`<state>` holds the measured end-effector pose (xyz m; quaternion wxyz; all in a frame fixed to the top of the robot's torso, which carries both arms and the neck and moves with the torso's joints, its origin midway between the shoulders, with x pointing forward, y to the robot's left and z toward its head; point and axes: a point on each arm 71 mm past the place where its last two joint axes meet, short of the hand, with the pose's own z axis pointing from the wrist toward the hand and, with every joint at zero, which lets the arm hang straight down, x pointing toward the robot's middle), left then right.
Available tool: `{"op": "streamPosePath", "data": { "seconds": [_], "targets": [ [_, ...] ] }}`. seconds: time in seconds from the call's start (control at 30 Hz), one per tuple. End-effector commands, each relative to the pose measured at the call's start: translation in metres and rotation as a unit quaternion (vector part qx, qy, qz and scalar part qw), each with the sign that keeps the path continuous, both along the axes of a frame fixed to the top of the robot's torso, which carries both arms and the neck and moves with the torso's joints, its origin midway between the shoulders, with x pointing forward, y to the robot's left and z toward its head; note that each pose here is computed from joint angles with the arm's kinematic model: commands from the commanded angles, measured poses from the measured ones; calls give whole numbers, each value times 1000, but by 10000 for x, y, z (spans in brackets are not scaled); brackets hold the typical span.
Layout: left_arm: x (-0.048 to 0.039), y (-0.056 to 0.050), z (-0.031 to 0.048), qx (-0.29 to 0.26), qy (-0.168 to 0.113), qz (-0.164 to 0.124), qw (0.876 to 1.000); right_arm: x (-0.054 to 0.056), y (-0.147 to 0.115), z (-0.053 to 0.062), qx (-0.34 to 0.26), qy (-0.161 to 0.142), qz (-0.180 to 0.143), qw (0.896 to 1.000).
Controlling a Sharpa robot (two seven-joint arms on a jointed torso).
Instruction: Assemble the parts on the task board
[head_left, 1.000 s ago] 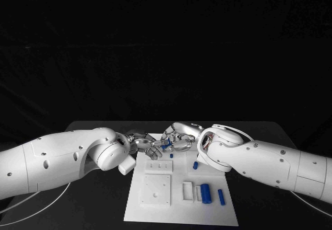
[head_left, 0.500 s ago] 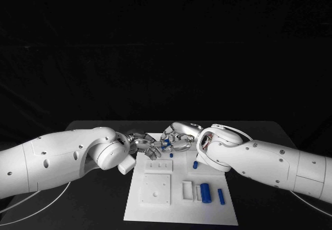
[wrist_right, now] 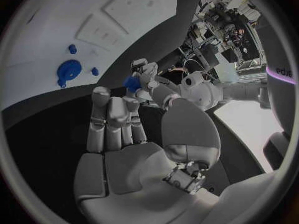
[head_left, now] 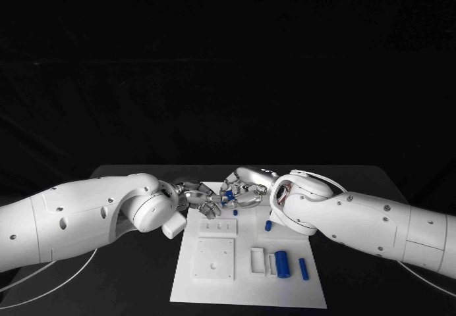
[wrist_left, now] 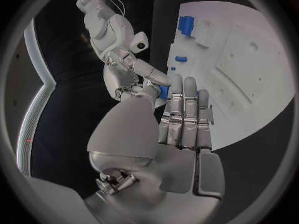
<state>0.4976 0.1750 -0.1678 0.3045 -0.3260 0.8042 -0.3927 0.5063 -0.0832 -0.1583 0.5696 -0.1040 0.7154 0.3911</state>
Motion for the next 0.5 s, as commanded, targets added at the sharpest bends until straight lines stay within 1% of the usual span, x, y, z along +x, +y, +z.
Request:
{"op": "streamPosePath", "data": {
  "seconds": [0.03, 0.13, 0.5],
  "targets": [
    [2, -78, 83, -35, -15, -11, 999, -54, 68, -56, -11, 11, 18, 1000],
    [7, -72, 84, -35, -17, -9, 999, -52, 65, -57, -11, 11, 17, 1000],
    [-4, -84, 80, -34, -14, -16, 999, -51, 66, -63, -12, 11, 16, 1000]
  ]
}}
